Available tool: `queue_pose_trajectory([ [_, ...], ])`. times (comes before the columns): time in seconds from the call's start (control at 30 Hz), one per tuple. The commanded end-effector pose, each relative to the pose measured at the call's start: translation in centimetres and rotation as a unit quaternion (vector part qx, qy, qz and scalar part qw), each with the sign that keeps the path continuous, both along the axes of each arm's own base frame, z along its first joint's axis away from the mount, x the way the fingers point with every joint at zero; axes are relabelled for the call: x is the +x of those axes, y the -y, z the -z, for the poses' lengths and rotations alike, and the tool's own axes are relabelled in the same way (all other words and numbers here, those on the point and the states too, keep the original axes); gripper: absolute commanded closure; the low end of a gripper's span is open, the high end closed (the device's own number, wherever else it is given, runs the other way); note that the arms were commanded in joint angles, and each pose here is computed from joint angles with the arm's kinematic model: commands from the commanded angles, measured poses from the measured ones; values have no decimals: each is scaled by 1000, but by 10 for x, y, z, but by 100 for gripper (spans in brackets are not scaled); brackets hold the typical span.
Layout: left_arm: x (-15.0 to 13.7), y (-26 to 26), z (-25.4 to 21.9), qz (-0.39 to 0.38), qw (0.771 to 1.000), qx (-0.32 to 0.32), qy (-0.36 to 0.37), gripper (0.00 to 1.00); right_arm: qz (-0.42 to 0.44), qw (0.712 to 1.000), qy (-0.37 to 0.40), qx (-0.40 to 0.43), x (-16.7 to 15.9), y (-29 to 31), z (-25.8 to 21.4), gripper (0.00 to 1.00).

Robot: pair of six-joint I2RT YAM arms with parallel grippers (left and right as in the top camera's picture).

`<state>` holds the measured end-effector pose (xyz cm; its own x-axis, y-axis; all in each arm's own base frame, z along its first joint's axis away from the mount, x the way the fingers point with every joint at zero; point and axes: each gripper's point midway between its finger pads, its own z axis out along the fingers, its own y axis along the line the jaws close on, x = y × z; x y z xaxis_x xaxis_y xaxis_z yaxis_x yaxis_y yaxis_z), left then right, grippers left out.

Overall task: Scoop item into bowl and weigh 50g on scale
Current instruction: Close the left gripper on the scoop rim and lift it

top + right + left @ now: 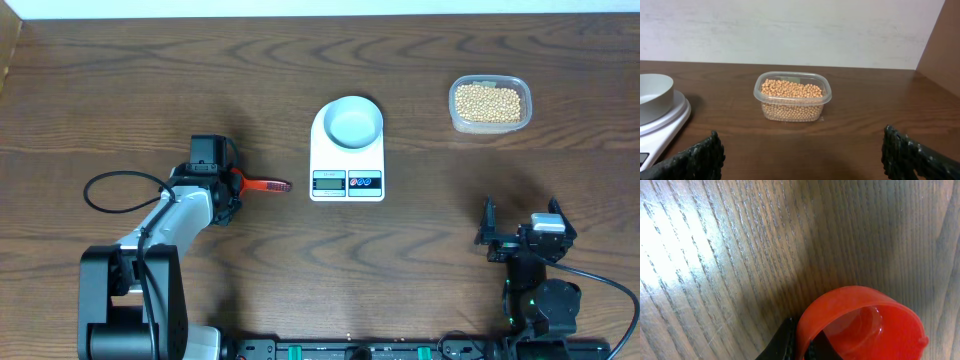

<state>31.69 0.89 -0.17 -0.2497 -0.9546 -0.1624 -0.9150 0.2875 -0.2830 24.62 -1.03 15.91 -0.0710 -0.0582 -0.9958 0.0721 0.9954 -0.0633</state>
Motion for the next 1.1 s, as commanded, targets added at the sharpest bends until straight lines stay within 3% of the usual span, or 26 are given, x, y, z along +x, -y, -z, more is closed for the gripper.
queue_pose_trajectory([
  [0.0,-6,3,10,5,1000,-6,-15,92,10,1000,-3,-3,0,4,2,1],
  [0.43,12,8,-1,10,999,-21,28,93,10,1000,-3,-3,0,4,2,1],
  [0.83,25,8,-55,39,993,-6,108,93,10,1000,-3,-3,0,4,2,1],
  [1.07,28,8,-69,-7,991,-28,133,93,10,1000,-3,-3,0,4,2,1],
])
